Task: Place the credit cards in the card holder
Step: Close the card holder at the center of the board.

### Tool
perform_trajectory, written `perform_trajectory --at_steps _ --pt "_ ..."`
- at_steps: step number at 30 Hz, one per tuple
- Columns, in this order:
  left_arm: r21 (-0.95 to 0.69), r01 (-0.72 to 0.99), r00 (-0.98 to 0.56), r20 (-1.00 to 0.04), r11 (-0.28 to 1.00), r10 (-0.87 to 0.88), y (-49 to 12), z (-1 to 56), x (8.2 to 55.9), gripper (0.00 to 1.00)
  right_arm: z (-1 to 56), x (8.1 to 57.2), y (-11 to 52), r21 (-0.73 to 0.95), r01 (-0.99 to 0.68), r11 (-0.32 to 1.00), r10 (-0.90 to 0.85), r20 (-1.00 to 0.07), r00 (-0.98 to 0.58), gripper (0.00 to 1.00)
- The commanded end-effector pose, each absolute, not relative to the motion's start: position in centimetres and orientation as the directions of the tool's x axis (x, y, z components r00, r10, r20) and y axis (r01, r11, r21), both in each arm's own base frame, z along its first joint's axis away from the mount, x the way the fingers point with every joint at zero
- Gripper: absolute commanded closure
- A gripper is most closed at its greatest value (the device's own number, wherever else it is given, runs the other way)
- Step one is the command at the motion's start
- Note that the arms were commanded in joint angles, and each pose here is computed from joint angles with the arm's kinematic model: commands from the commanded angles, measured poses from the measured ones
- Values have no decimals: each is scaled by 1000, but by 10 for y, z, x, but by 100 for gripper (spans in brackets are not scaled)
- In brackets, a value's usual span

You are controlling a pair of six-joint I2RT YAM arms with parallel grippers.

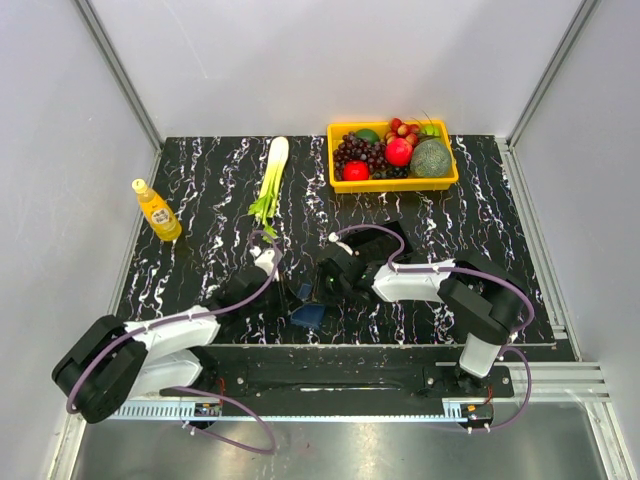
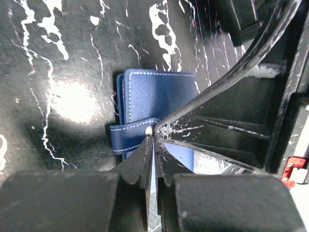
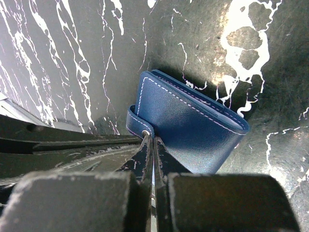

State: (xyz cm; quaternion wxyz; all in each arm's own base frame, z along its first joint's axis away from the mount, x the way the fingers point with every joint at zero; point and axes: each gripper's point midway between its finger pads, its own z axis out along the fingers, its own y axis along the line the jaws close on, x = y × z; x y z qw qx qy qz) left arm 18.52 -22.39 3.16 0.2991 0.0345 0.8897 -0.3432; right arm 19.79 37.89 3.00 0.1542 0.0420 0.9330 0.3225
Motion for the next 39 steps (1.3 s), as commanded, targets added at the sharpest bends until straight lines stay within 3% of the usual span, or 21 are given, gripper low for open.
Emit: perform_trajectory --at_steps 1,6,11,22,25,27,31,39 --pt "-600 253 -729 -634 759 -258 -225 61 213 91 -17 168 339 459 19 888 118 -188 -975 100" --pt "-586 260 -699 -663 767 -269 -223 77 221 91 -18 168 340 461 13 887 110 -184 -977 100" --pt "-570 250 -754 -622 782 -212 -226 53 212 100 -17 168 339 460 18 888 119 -191 -974 100" --pt "-531 233 -818 -560 815 -130 -228 9 179 100 -18 169 338 445 21 895 118 -190 -975 100" --pt "-516 243 -821 -560 822 -108 -228 4 174 100 -15 172 338 448 15 894 120 -205 -971 93" --pt "-516 237 -827 -551 823 -107 -228 1 171 100 -8 176 338 453 4 891 123 -235 -964 80" --pt "-501 213 -821 -557 839 -124 -222 -3 172 100 14 189 334 459 -14 888 147 -313 -938 71" --pt "-494 210 -812 -569 843 -131 -219 0 174 100 21 191 332 462 -13 887 158 -329 -931 72"
